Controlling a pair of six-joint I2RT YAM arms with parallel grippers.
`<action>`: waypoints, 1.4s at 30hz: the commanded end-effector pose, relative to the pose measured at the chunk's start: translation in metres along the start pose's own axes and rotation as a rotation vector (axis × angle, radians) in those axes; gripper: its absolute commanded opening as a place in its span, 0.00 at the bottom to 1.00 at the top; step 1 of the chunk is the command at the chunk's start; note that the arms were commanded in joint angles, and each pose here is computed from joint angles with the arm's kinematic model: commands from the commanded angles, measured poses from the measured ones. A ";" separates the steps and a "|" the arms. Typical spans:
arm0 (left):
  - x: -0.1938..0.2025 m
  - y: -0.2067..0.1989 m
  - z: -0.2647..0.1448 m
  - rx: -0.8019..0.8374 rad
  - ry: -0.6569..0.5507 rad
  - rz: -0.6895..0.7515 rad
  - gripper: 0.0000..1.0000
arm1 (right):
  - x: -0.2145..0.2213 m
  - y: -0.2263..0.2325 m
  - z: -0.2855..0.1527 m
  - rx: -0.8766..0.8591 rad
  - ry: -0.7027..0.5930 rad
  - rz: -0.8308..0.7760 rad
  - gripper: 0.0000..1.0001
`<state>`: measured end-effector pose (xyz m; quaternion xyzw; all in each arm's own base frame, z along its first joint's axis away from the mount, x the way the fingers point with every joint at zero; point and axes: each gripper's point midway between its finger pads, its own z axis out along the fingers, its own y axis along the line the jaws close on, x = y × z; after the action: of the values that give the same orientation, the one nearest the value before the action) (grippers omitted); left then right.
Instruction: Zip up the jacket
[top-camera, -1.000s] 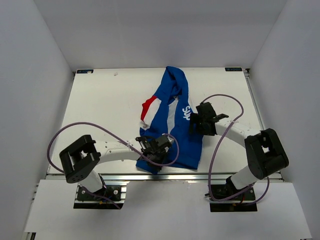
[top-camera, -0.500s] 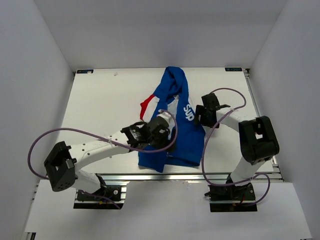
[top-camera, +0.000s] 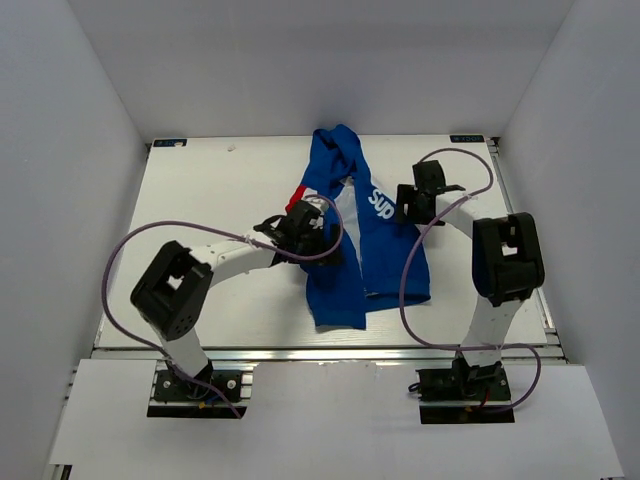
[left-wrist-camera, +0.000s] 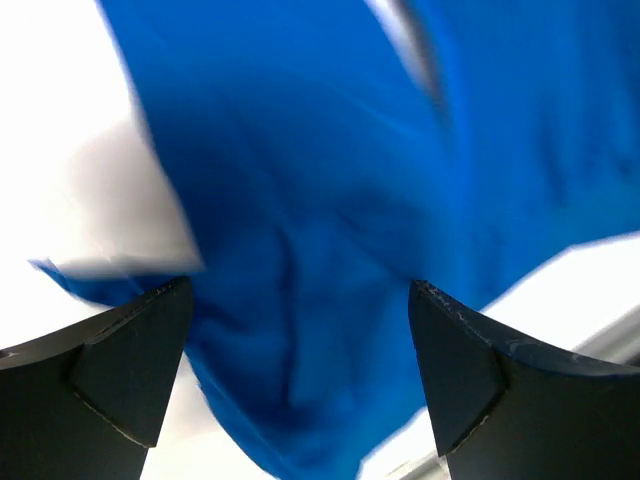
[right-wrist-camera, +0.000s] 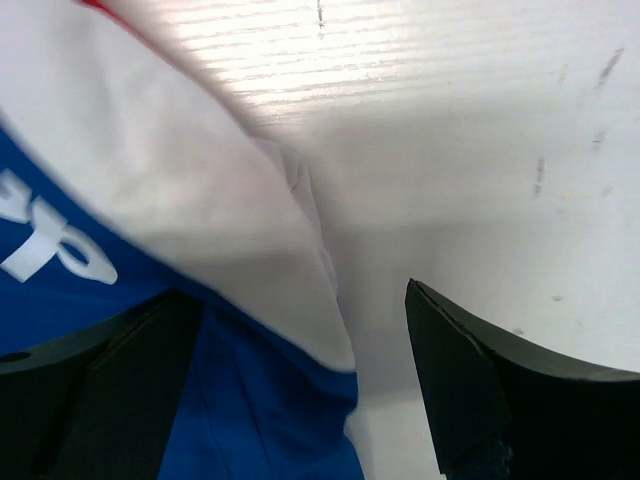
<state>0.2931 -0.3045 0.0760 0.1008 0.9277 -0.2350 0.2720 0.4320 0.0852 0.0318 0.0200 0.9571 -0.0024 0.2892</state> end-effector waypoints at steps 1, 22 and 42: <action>-0.031 0.008 0.007 0.028 -0.047 -0.028 0.98 | -0.050 0.002 -0.049 -0.049 -0.182 -0.043 0.87; -0.015 0.025 -0.016 0.025 -0.057 -0.050 0.98 | 0.137 0.109 -0.138 -0.321 0.091 -0.132 0.74; 0.002 0.049 0.014 -0.073 0.017 -0.050 0.98 | 0.153 0.105 -0.138 -0.299 0.116 -0.144 0.00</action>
<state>0.3048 -0.2694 0.0410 0.0677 0.9418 -0.2184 0.2463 0.2328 0.2024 0.0476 -0.0890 0.9651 0.1219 0.2140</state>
